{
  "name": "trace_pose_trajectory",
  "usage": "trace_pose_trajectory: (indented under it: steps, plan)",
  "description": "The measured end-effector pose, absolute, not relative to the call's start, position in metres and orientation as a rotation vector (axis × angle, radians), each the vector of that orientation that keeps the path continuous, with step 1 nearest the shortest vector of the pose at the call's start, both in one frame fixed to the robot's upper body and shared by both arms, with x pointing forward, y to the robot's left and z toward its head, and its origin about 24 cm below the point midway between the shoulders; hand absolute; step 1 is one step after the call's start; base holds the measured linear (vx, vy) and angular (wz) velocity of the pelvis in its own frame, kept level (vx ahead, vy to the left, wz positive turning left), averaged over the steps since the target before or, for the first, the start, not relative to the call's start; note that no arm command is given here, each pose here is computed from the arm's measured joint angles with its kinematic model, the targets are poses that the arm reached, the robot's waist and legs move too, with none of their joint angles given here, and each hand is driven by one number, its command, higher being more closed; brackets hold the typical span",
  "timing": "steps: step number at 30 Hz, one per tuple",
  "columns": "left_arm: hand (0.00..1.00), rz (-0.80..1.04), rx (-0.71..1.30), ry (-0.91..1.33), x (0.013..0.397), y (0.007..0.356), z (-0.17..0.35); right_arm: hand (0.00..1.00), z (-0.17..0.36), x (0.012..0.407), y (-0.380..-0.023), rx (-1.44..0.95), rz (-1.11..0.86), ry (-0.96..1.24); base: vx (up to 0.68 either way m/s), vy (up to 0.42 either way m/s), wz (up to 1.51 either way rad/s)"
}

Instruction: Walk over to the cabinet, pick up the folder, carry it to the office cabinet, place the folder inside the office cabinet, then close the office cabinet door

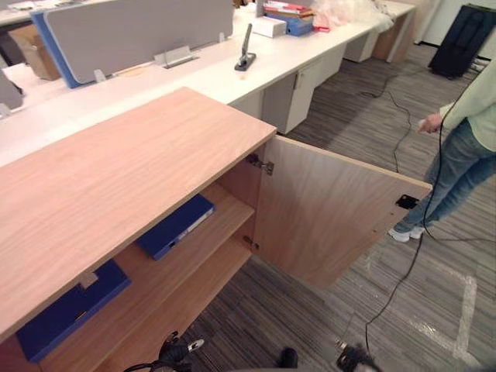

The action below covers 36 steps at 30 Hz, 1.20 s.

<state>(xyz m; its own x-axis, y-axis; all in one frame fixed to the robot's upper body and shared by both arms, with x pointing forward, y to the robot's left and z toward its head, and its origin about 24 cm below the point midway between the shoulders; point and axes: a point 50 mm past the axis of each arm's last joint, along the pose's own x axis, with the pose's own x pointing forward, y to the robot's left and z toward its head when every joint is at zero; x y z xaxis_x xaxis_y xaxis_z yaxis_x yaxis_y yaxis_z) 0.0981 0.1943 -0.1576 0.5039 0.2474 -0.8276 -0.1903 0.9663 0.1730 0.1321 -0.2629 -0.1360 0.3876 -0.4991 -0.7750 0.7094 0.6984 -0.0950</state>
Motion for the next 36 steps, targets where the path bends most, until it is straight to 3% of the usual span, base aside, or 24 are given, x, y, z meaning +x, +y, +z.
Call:
trace_pose_trajectory:
  steps: [6, 11, 24, 36]
  plan:
    - [0.0, 0.294, 0.037, 1.02, 0.094, 0.197, -0.158, 0.0, -0.051, 0.208, -0.343, 0.137, -0.901, 0.476, 0.09, -0.017, -0.27]
    - [0.0, 0.381, -0.029, 1.035, 0.084, 0.206, -0.159, 0.0, -0.013, 0.235, -0.377, 0.136, -0.962, 0.401, 0.0, 0.002, 0.04]
    - [0.0, 0.476, -0.104, 1.119, 0.047, 0.213, -0.165, 0.0, 0.076, 0.329, -0.357, 0.032, -0.653, 0.247, -0.11, -0.034, 0.04]
    - [0.0, 0.46, -0.113, 1.085, 0.056, 0.209, -0.163, 0.0, 0.124, 0.352, -0.356, -0.195, -0.553, 0.204, -0.03, 0.0, 0.09]
